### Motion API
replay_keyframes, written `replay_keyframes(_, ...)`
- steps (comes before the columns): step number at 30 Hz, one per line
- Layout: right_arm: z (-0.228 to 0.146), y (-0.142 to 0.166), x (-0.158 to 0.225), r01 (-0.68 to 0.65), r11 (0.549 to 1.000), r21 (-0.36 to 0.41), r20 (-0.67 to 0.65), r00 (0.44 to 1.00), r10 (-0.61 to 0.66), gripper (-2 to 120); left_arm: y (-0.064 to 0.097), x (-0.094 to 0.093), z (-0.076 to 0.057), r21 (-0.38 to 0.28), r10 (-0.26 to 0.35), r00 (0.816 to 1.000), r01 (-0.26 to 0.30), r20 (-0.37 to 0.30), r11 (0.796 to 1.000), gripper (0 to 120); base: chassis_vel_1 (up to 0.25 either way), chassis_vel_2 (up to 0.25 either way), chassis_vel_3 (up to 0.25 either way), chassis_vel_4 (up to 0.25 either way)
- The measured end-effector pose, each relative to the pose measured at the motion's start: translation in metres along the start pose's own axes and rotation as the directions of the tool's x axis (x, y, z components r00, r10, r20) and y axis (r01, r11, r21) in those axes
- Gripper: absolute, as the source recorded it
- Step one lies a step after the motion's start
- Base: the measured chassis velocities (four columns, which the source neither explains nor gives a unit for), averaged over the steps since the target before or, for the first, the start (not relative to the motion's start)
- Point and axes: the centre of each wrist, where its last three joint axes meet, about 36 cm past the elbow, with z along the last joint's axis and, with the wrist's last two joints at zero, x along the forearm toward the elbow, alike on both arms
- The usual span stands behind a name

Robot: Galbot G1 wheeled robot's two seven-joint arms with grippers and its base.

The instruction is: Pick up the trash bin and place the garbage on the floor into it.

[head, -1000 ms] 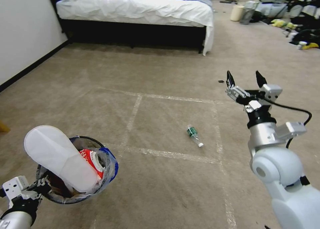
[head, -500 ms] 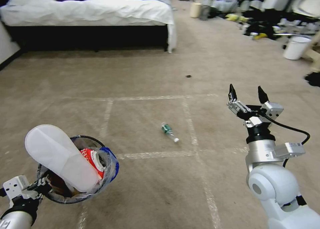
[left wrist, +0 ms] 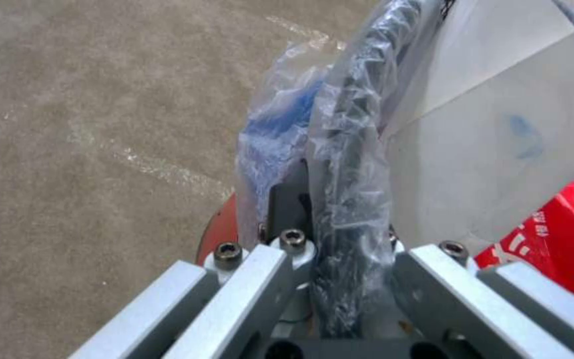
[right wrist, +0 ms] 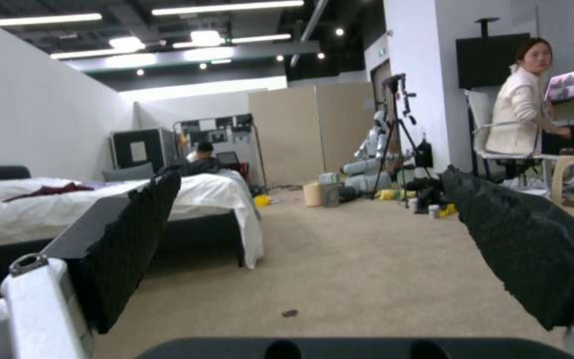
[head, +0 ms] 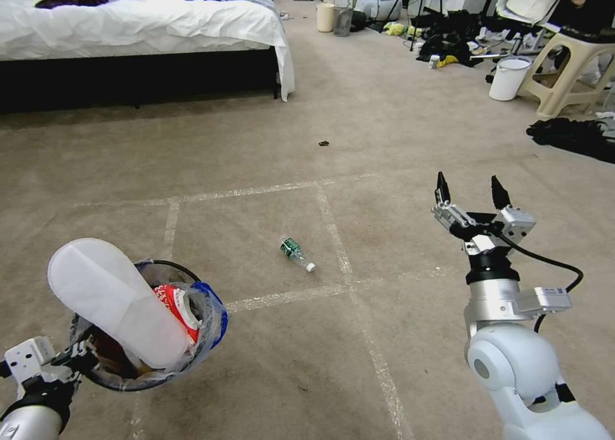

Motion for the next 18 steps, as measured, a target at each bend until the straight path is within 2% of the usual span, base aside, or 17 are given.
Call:
replay_keyframes(6,0.0047,-0.0005,-0.0006,0.006,1.000,0.011,-0.003,1.000,-0.006,100,0.0001,-0.0004,0.0002,0.002,0.000,1.000,0.000,0.000,1.000,1,-0.005,0.005,0.009,-0.009)
replay_keyframes(10,0.0054,-0.0004,-0.0012,0.009,1.000,0.011,-0.004,1.000,-0.009,100,0.0003,-0.0004,0.0003,0.002,-0.001,1.000,0.001,0.000,1.000,1,-0.070,0.082,0.070,-0.068)
replay_keyframes(18,0.0081,0.0002,-0.0036,0.013,1.000,0.009,-0.004,1.000,-0.013,100,0.0010,-0.0007,0.0009,0.006,-0.005,1.000,0.005,0.000,1.000,1,-0.167,0.168,0.154,-0.160)
